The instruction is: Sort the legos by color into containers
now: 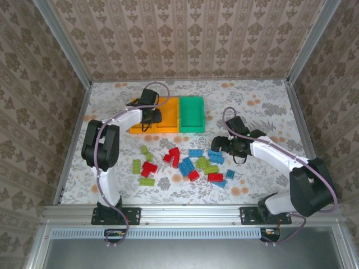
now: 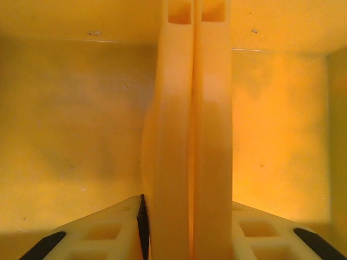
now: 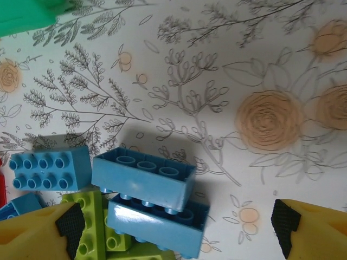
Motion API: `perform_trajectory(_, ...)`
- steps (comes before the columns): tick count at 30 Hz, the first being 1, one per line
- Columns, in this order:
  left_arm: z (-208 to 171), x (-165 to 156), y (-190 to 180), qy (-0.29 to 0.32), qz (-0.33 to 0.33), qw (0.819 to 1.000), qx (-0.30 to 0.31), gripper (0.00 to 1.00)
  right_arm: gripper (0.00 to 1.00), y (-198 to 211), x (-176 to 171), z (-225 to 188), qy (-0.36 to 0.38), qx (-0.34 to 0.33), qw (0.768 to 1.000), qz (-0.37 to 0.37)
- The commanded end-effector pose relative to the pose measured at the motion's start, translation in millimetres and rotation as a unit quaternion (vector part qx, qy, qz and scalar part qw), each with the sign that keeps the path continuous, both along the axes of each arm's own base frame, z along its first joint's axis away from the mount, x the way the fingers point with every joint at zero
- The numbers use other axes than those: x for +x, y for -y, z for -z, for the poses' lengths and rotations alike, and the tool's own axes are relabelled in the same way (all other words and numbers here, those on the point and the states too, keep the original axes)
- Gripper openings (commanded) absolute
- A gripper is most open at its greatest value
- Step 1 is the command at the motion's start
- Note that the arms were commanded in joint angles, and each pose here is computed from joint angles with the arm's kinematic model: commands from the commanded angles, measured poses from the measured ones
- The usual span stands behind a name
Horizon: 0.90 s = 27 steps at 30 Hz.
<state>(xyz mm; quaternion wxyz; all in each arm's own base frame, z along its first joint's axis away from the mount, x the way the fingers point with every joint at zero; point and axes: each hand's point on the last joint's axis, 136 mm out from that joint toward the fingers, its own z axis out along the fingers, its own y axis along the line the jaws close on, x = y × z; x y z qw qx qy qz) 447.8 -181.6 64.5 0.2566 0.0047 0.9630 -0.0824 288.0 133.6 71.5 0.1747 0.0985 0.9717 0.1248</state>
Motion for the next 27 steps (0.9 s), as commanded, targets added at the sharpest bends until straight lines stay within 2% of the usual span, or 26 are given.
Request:
perform_trajectory(1,6,-10,22,-0.014,-0.008,0.999,-0.034,0.34,0.92,-6,6,1,-0.003,-0.009,1.0,0.015)
perform_trajectory(6,11,-24,41,-0.023,-0.005,0.999,-0.047,0.36,0.92,-16,5,7,-0.01,-0.017,1.0,0.004)
perform_trajectory(22,29,-60,64,-0.041,-0.002,0.998,-0.054,0.38,0.93,-30,16,24,-0.026,-0.017,1.0,0.001)
perform_trajectory(27,28,-68,68,-0.04,-0.009,0.997,-0.063,0.42,0.92,-31,17,28,-0.031,-0.019,0.999,0.003)
